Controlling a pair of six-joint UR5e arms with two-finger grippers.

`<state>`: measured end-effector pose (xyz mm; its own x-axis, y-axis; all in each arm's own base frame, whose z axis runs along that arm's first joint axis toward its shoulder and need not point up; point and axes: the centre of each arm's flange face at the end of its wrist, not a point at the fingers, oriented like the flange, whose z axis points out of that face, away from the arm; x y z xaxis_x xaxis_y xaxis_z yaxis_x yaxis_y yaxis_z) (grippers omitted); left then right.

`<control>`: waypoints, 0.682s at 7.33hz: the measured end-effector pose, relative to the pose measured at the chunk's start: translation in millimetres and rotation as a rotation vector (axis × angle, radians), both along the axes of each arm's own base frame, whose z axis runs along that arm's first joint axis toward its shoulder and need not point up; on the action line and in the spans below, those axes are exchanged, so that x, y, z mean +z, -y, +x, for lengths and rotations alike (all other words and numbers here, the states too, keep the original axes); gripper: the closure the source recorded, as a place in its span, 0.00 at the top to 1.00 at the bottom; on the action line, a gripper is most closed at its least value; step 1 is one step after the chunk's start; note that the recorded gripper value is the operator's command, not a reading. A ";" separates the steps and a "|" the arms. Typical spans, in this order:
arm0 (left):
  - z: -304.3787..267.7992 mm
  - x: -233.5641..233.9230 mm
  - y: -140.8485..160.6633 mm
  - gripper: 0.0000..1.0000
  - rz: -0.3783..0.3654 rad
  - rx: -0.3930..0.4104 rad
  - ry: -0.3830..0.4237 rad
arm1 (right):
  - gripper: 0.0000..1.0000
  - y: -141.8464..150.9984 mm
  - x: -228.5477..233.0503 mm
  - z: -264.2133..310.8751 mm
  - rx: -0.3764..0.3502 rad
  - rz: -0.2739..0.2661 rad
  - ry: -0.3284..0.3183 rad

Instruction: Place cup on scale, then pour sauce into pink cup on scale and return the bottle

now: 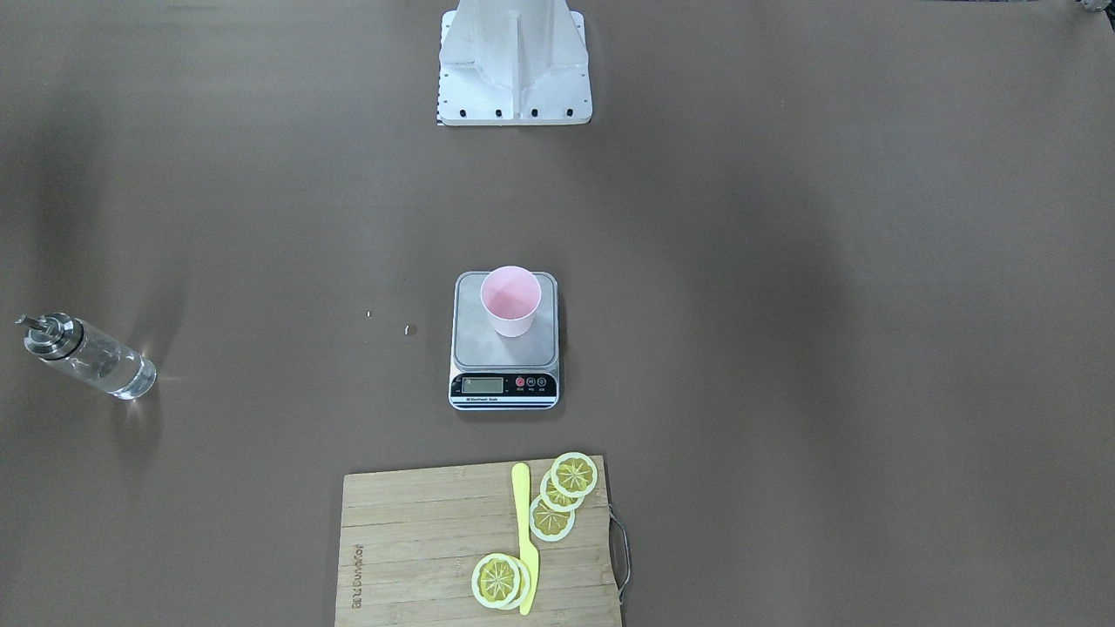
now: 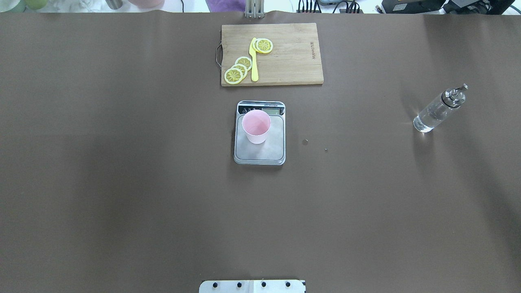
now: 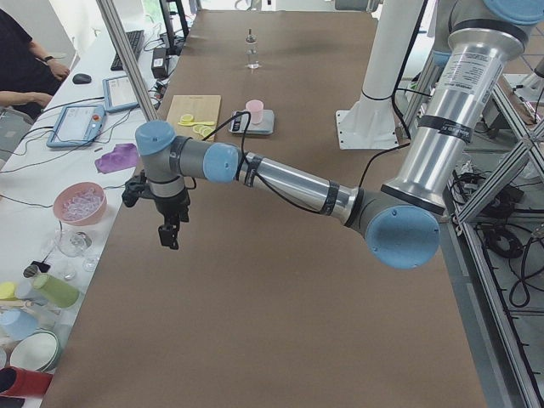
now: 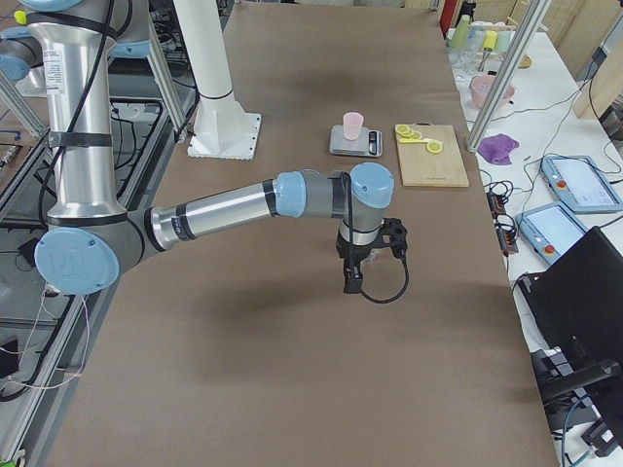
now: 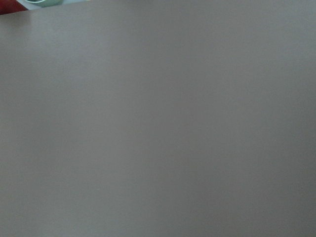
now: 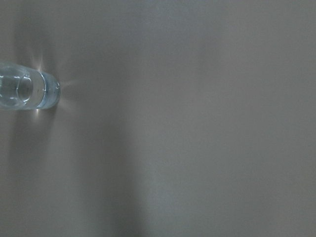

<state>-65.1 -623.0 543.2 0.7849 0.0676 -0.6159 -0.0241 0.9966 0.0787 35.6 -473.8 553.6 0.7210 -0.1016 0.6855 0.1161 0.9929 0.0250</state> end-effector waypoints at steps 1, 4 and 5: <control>-45.9 46.4 -22.1 0.99 0.012 0.029 -0.060 | 1.00 -9.7 10.1 0.1 0.005 -0.025 0.020; -97.4 95.4 -64.1 0.99 0.054 -0.002 -0.127 | 1.00 -34.5 32.8 9.9 0.036 -0.085 0.043; -88.0 99.5 -65.4 0.99 0.006 -0.049 -0.131 | 1.00 -42.5 40.0 12.0 0.041 -0.102 0.043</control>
<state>-153.1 -557.6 642.6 0.6999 0.0347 -0.7134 0.0358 0.9959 0.0836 47.6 -431.3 593.6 0.6927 -0.0012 0.7212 0.0767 0.9945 -0.0719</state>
